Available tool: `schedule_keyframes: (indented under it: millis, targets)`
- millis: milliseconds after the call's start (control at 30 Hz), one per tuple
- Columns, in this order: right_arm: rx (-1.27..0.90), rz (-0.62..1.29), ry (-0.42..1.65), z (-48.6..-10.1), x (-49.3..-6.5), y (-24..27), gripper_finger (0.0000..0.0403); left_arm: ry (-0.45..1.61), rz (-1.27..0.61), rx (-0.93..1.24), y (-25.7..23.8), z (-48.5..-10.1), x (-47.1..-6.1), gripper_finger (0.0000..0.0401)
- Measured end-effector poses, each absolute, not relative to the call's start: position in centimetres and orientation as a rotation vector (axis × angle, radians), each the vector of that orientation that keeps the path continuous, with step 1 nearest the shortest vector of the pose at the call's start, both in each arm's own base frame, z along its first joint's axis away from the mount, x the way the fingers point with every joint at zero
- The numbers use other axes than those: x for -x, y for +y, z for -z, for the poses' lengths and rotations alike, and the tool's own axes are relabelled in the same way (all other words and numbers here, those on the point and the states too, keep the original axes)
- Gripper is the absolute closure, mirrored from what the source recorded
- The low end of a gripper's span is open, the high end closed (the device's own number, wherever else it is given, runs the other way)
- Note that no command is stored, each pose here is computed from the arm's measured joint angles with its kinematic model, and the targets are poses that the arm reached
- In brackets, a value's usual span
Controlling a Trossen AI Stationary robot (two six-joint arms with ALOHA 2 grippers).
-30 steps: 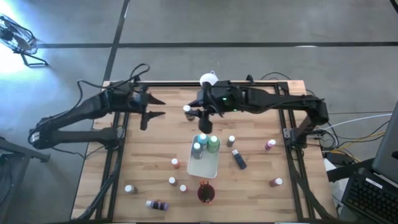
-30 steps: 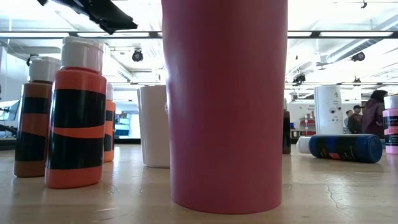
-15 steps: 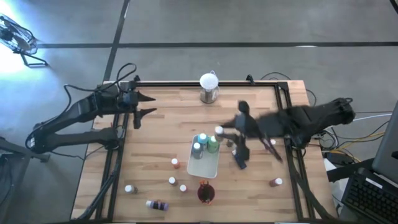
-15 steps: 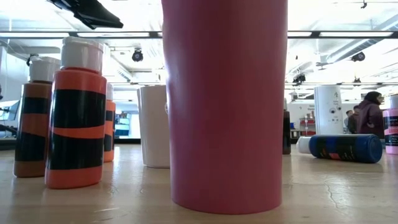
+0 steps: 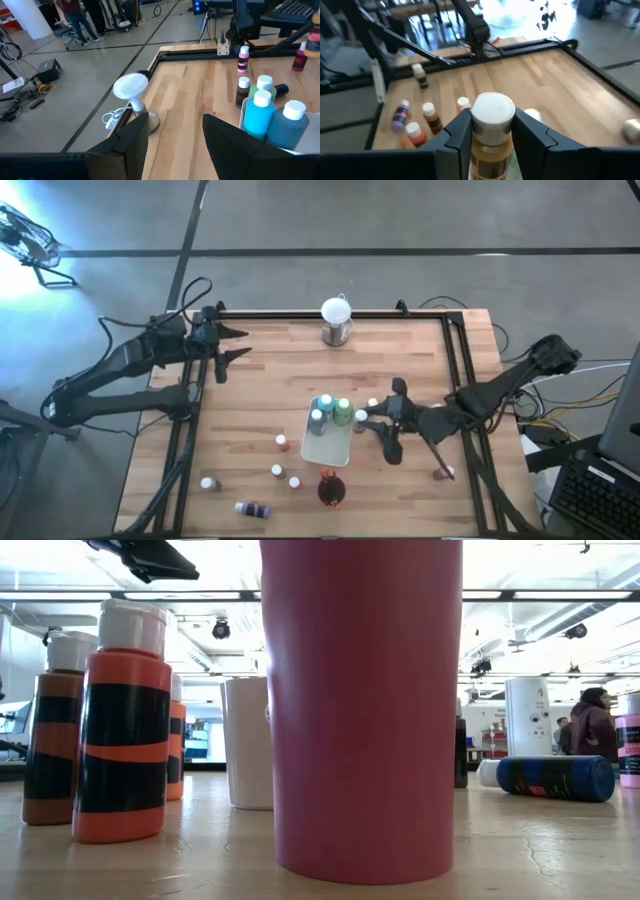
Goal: Pick & Place Paint Supplies
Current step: Put the yellow paint bottle into the white bin
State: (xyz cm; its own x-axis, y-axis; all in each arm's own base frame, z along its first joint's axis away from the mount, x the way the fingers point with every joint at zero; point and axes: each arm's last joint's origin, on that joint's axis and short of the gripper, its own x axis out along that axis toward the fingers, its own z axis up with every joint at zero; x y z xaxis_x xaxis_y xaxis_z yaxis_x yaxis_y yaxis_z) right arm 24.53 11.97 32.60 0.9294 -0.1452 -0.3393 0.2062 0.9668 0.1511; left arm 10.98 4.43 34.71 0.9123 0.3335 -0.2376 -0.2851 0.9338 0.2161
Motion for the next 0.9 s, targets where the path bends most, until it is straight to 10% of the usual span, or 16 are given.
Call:
schedule_keyframes:
  millis: [900]
  targets:
    - [-0.066,0.176,0.189,-19.4,-24.7,12.1,0.0298,0.173,-0.343,-0.060,5.0,-35.4,-12.4,0.0211]
